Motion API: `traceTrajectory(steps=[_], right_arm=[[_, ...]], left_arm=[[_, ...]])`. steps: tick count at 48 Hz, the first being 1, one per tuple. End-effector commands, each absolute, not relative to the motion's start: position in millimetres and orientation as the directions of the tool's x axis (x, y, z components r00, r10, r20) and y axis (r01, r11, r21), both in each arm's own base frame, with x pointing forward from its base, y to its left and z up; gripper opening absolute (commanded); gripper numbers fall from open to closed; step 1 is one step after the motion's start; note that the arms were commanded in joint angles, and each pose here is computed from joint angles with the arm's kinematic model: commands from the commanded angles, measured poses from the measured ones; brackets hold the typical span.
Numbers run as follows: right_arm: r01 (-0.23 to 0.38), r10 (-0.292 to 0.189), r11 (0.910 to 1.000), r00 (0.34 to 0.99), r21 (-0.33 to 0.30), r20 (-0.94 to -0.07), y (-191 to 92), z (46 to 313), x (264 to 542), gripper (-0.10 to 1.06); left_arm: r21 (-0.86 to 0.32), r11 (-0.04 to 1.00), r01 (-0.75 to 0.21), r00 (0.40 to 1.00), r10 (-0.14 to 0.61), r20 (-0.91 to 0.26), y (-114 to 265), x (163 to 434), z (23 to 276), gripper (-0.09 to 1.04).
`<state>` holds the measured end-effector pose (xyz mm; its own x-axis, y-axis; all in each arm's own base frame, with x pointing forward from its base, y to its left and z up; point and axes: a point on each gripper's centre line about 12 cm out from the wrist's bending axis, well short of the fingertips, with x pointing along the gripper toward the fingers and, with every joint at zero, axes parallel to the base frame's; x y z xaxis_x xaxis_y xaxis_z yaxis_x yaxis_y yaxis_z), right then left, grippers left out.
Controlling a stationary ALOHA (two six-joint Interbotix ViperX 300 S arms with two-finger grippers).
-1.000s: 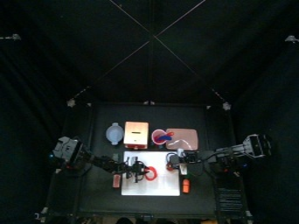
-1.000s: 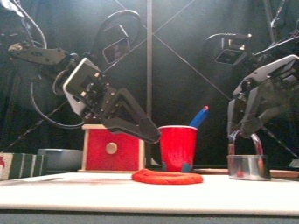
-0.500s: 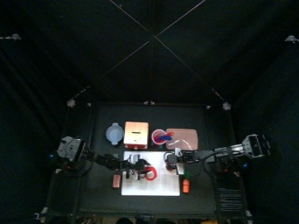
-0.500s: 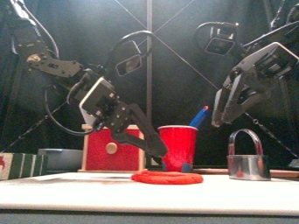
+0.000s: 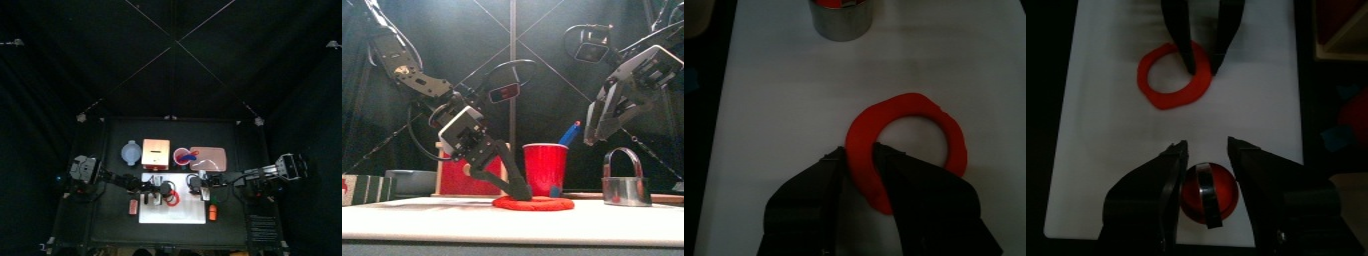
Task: Get the cutter from the drawer then cut the dough then place the extra dough in the bowl
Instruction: Place the extra dough in the bowl
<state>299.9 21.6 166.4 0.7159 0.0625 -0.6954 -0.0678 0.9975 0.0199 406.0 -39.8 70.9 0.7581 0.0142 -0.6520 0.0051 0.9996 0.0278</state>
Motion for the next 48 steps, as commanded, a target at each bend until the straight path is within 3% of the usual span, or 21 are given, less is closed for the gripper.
traceTrajectory(steps=[1,10,20,30,39,48], right_arm=[[-0.064,0.061,0.9978,0.738,0.021,-0.672,21,175,304,0.76],[-0.059,0.06,0.9979,0.738,0.024,-0.672,20,175,304,0.76],[-0.05,0.059,0.9982,0.748,0.032,-0.661,19,180,307,0.76],[-0.031,0.04,0.9992,0.767,0.026,-0.641,13,185,312,0.76],[-0.018,0.017,0.9998,0.827,0.003,-0.562,6,200,323,0.76],[-0.023,0.001,0.9988,0.897,-0.044,-0.443,3,220,336,0.76]], left_arm=[[0.026,1.0,0.017,0.779,0.003,-0.627,-45,410,82,0.6],[0.041,0.999,0.019,0.879,0.003,-0.477,-47,415,136,0.6],[0.073,0.997,0.004,0.953,0.018,-0.301,-32,390,202,0.6],[0.082,0.99,-0.111,0.971,0.125,-0.205,14,354,240,0.6],[0.11,0.965,-0.24,0.962,0.251,-0.104,59,314,270,0.6],[0.12,0.924,-0.364,0.929,0.37,-0.029,85,265,273,0.6]])
